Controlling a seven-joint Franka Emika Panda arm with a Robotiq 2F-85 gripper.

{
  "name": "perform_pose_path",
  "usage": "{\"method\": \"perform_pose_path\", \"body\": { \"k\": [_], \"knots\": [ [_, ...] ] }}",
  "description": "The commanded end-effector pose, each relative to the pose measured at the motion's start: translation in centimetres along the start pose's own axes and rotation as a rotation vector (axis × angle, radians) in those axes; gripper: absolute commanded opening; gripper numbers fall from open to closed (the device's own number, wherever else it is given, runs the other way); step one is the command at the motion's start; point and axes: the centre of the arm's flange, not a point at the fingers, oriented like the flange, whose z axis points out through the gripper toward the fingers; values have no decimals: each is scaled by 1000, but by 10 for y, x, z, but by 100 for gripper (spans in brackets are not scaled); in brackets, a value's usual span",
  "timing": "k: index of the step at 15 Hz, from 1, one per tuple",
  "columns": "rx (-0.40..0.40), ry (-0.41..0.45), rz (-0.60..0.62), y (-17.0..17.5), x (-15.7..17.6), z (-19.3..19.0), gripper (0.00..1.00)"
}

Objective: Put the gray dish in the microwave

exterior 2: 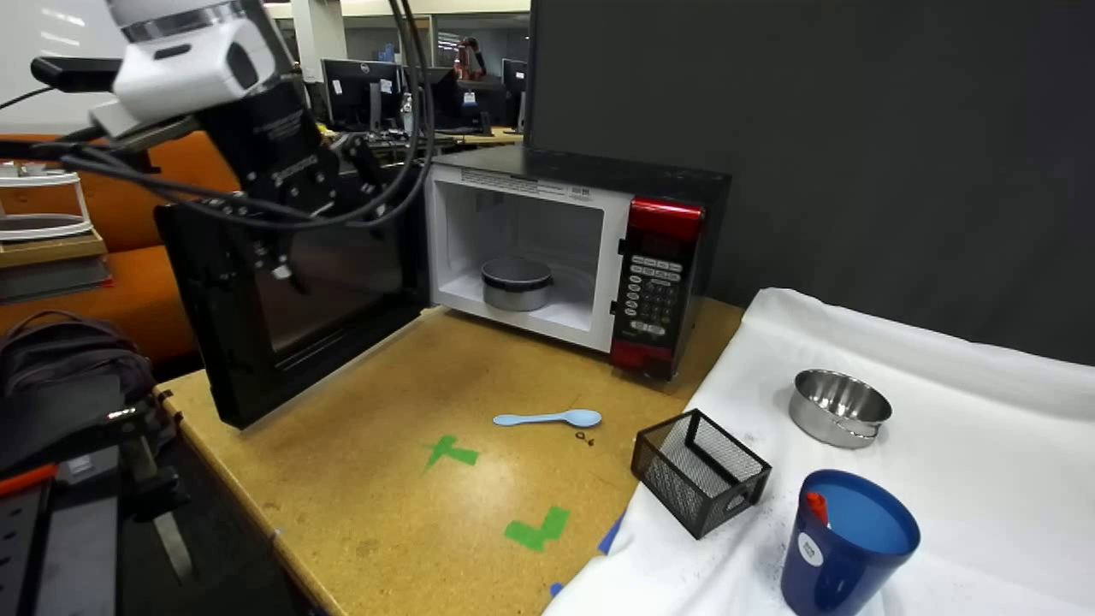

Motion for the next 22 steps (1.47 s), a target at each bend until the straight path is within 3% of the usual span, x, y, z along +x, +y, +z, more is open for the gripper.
{"method": "perform_pose_path", "body": {
  "k": [1, 5, 15, 18, 22],
  "knots": [
    [115, 69, 23, -62, 10, -61, 100],
    [142, 125, 50, -78, 20, -72, 100],
    [119, 122, 20, -67, 21, -75, 100],
    [209, 186, -98, -73, 16, -81, 100],
    [226, 163, -335, -89, -4, -92, 100]
  ]
}}
